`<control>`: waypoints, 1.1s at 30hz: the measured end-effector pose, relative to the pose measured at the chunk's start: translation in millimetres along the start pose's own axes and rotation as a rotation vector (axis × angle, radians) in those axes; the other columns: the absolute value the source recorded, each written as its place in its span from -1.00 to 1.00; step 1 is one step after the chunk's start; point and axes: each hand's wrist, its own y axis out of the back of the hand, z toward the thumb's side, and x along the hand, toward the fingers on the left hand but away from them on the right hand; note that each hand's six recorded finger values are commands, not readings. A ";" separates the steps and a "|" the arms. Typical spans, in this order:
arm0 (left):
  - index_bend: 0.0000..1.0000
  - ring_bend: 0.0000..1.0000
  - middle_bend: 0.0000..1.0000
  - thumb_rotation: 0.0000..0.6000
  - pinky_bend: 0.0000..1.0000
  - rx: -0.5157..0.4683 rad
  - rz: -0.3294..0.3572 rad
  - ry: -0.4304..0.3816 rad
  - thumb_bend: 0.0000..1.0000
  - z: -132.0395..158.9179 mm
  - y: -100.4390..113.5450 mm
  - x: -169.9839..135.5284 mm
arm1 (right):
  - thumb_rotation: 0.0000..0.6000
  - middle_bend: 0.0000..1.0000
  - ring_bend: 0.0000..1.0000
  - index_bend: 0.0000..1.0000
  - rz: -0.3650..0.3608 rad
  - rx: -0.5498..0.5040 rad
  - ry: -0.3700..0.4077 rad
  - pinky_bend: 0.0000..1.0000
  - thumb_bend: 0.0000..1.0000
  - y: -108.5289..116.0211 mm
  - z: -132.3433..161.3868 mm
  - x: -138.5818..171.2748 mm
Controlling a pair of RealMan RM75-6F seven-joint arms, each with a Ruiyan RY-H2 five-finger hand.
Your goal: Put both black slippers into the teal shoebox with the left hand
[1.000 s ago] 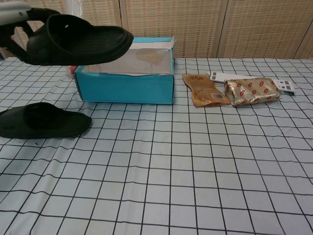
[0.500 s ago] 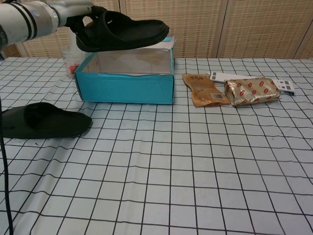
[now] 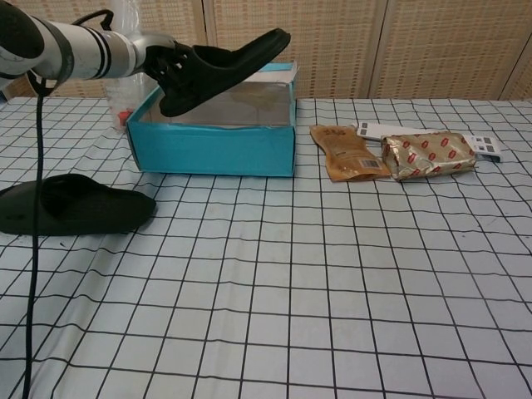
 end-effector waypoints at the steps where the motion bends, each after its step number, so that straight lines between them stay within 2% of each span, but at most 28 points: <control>1: 0.14 -0.05 0.33 1.00 -0.19 -0.007 0.001 0.005 -0.14 -1.4 -0.7 1.3 | 1.00 -1.00 -1.00 -1.00 -0.001 0.000 0.001 -1.00 -0.57 0.2 0.2 0.1; 7: 0.14 -0.05 0.33 1.00 -0.19 -0.003 -0.007 0.020 -0.14 -5.5 -12.2 7.0 | 1.00 -1.00 -1.00 -1.00 0.008 0.002 0.004 -1.00 -0.57 -1.7 1.3 0.4; 17: 0.12 -0.05 0.32 1.00 -0.20 0.239 0.014 0.040 -0.13 -17.3 -34.2 11.2 | 1.00 -1.00 -1.00 -1.00 0.036 0.000 0.012 -1.00 -0.57 -6.6 3.4 0.2; 22: -0.04 -0.05 0.26 1.00 -0.20 0.316 0.007 0.053 -0.14 -20.4 -46.2 12.2 | 1.00 -1.00 -1.00 -1.00 0.042 -0.003 0.017 -1.00 -0.57 -7.2 4.7 0.7; 29: -0.07 -0.05 0.26 1.00 -0.24 0.450 -0.070 0.066 -0.13 -28.8 -59.9 11.4 | 1.00 -1.00 -1.00 -1.00 0.040 -0.008 0.016 -1.00 -0.57 -6.3 3.8 0.9; 33: -0.07 -0.05 0.26 1.00 -0.24 0.475 -0.117 0.067 -0.13 -32.1 -59.2 10.3 | 1.00 -1.00 -1.00 -1.00 0.040 -0.009 0.017 -1.00 -0.57 -6.4 4.2 0.6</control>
